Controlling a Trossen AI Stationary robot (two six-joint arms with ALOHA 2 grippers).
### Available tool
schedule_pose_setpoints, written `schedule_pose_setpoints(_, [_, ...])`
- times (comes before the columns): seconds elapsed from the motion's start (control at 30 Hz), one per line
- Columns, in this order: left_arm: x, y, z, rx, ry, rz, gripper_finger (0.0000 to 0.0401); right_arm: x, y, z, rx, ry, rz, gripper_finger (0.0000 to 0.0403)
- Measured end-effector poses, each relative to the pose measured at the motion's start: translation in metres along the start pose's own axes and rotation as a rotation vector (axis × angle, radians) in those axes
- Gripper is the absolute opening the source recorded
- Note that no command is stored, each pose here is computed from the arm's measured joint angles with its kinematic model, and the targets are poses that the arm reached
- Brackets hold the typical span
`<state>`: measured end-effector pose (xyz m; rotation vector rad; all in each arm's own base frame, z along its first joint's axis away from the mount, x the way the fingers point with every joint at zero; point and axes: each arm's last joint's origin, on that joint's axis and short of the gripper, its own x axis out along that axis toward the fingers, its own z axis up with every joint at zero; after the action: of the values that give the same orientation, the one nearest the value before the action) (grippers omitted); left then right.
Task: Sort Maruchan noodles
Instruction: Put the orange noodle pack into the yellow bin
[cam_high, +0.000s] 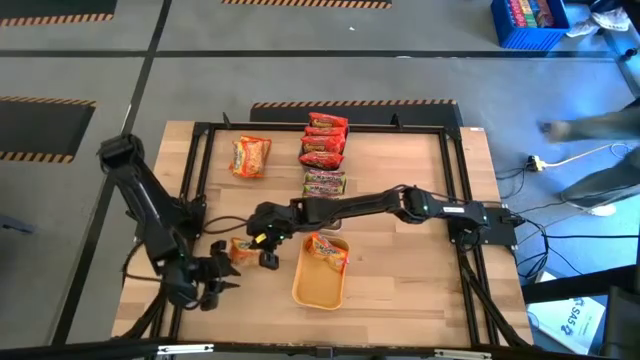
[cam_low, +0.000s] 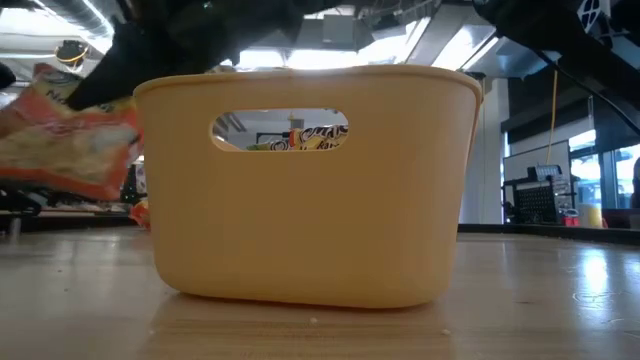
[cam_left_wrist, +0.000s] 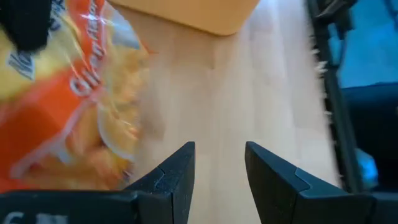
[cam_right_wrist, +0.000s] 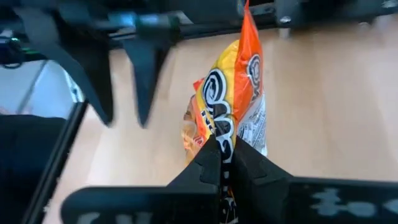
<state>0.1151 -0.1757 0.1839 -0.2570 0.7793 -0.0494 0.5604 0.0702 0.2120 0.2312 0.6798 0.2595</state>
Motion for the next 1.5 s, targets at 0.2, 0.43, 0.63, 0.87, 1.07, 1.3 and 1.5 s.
schedule_pose_setpoints(0.2, [-0.030, 0.001, 0.008, -0.014, -0.110, -0.093, 0.0135, -0.042, 0.030, 0.019, -0.025, 0.001, -0.064, 0.0000])
schedule_pose_setpoints(0.43, [-0.044, 0.004, 0.015, 0.031, -0.262, -0.061, 0.0135, -0.088, 0.084, 0.021, -0.090, 0.103, -0.057, 0.0000])
schedule_pose_setpoints(0.63, [-0.042, 0.006, 0.018, 0.020, -0.293, -0.025, 0.0135, -0.114, 0.122, 0.007, -0.117, 0.204, -0.181, 0.0000])
schedule_pose_setpoints(0.87, [-0.040, 0.007, 0.021, -0.001, -0.303, -0.015, 0.0135, -0.122, 0.155, -0.022, -0.124, 0.305, -0.402, 0.0000])
schedule_pose_setpoints(1.07, [-0.037, 0.010, 0.025, -0.018, -0.311, 0.009, 0.0135, -0.126, 0.180, -0.034, -0.146, 0.293, -0.461, 0.0000])
schedule_pose_setpoints(1.3, [-0.034, 0.013, 0.028, -0.034, -0.318, 0.030, 0.0135, -0.121, 0.188, -0.050, -0.130, 0.255, -0.509, 0.0000])
schedule_pose_setpoints(1.5, [-0.033, 0.014, 0.030, -0.043, -0.321, 0.039, 0.0135, -0.125, 0.181, -0.075, -0.093, 0.261, -0.524, 0.0000])
